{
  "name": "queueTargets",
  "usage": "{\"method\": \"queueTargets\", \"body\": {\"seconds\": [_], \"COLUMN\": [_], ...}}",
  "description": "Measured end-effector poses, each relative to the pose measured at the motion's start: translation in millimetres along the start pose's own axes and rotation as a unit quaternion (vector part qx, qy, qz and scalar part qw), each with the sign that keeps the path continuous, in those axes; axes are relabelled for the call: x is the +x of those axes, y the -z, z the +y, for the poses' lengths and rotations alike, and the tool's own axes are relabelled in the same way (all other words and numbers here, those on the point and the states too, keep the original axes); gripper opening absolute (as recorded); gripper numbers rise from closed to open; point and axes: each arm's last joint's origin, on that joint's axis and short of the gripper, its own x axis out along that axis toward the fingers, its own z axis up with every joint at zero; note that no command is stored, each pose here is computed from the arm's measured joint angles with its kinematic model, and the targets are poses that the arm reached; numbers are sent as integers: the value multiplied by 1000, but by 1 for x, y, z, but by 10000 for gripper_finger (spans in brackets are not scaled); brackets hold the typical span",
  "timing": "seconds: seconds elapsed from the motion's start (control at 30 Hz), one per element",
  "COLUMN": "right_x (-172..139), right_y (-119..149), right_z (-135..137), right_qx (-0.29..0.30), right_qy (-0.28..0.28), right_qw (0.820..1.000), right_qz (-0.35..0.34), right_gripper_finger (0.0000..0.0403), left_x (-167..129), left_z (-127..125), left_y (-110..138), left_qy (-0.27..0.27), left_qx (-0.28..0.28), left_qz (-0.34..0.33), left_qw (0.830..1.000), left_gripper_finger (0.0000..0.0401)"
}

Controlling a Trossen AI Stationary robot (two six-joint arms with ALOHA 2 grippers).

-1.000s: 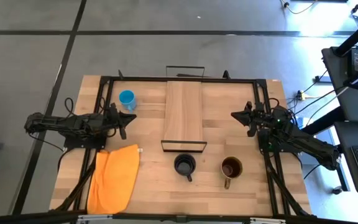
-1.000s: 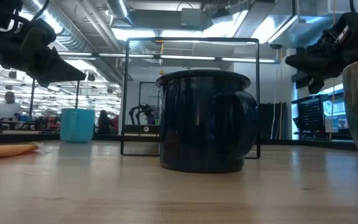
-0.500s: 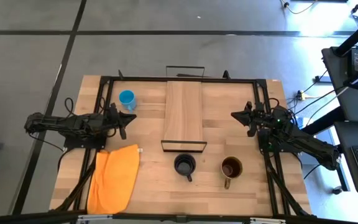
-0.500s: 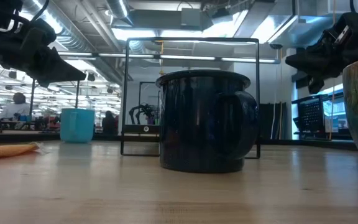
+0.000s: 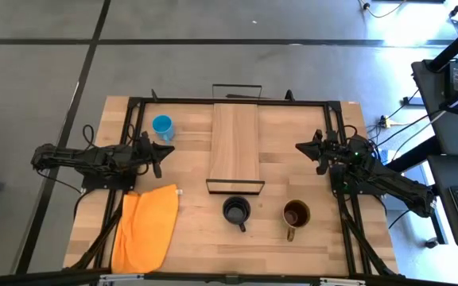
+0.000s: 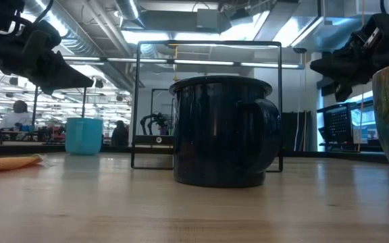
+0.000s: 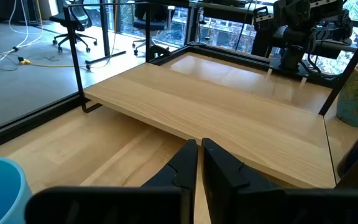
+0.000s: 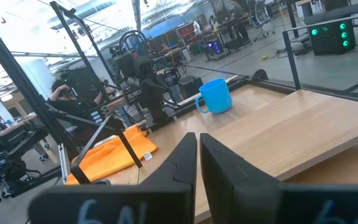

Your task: Stack small to large cups/mugs on shelf

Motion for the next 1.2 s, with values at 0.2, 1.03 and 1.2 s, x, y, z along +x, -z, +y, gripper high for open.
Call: {"method": "queueTargets", "body": {"seconds": [0.2, 1.03, 1.2], "right_x": [0, -12, -12], "right_y": [0, -42, -42], "right_z": [0, 20, 19], "right_qx": [3, 92, 46], "right_qy": [0, -74, -62], "right_qw": [1000, 963, 967], "right_qz": [0, -243, -245], "right_gripper_finger": [23, 23, 23], "left_x": [0, 0, 0], "left_z": [0, 0, 0], "left_y": [0, 0, 0], "left_qy": [0, 0, 0], "left_qx": [0, 0, 0], "left_qz": [0, 0, 0], "left_qw": [1000, 1000, 1000], "left_gripper_finger": [16, 16, 16]}}
